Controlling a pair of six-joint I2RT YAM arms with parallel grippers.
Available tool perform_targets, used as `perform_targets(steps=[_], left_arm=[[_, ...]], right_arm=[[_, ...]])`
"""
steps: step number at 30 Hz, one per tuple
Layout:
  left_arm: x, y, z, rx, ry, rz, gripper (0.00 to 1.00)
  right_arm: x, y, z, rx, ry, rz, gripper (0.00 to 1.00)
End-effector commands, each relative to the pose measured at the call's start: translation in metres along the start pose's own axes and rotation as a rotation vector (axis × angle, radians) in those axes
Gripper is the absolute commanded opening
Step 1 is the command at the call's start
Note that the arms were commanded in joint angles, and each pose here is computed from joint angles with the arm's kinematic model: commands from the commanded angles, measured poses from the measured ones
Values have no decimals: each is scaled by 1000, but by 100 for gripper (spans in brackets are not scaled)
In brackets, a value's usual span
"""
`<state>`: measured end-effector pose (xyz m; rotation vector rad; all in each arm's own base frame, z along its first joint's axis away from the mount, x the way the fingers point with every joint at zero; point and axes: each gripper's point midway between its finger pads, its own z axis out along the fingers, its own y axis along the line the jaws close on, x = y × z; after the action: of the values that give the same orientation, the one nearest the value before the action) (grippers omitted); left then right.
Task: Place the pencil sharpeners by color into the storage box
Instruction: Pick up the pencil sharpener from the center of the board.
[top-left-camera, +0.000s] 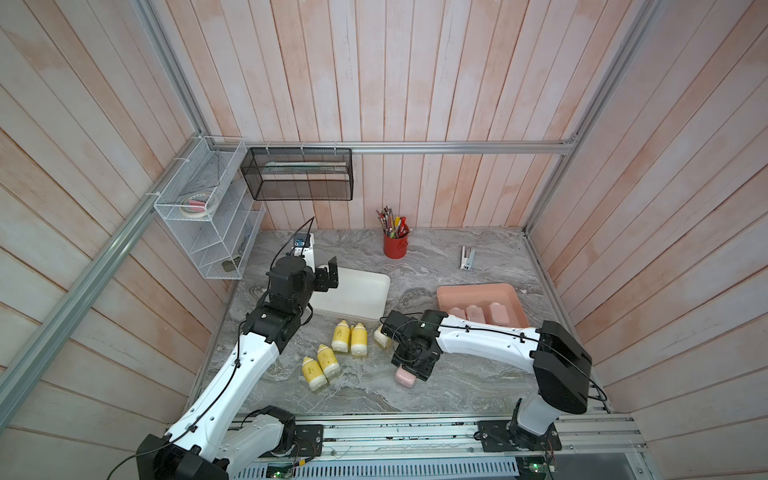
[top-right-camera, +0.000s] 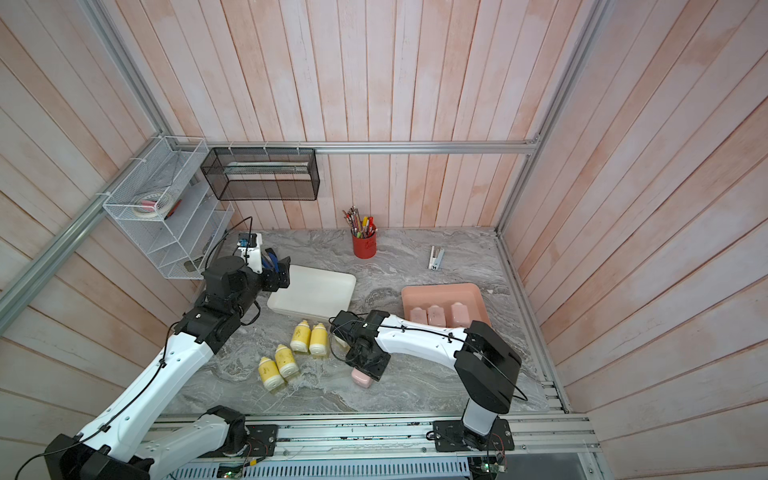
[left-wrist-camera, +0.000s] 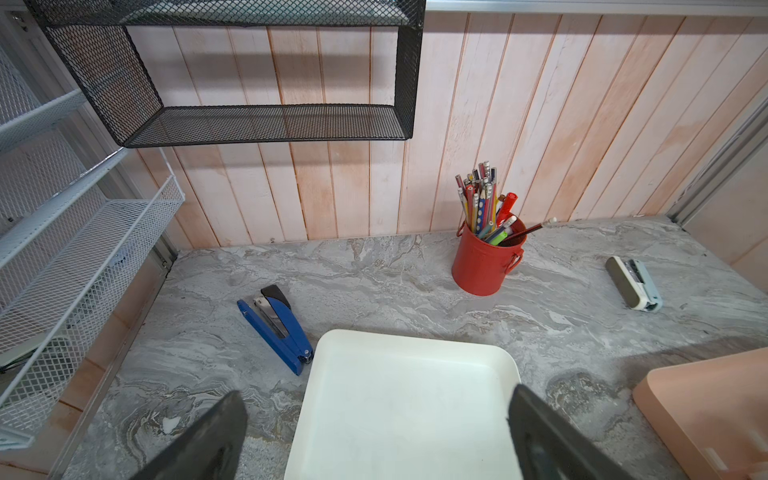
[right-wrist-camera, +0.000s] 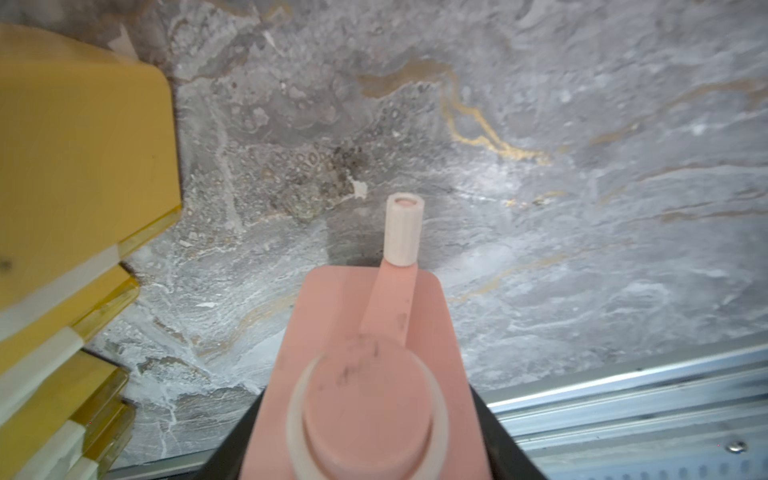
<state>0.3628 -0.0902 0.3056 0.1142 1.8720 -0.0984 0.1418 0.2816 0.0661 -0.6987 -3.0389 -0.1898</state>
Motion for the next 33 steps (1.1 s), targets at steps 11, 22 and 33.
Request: perform_targets(steps=[11, 22, 33], left_arm=[[2, -9, 1, 48, 7, 3, 100], [13, -12, 11, 54, 43, 9, 100], [15, -14, 14, 62, 58, 11, 100]], right_arm=[[-54, -18, 0, 76, -86, -374, 52], [-64, -9, 29, 142, -61, -629, 56], [-65, -13, 35, 148, -68, -689, 64]])
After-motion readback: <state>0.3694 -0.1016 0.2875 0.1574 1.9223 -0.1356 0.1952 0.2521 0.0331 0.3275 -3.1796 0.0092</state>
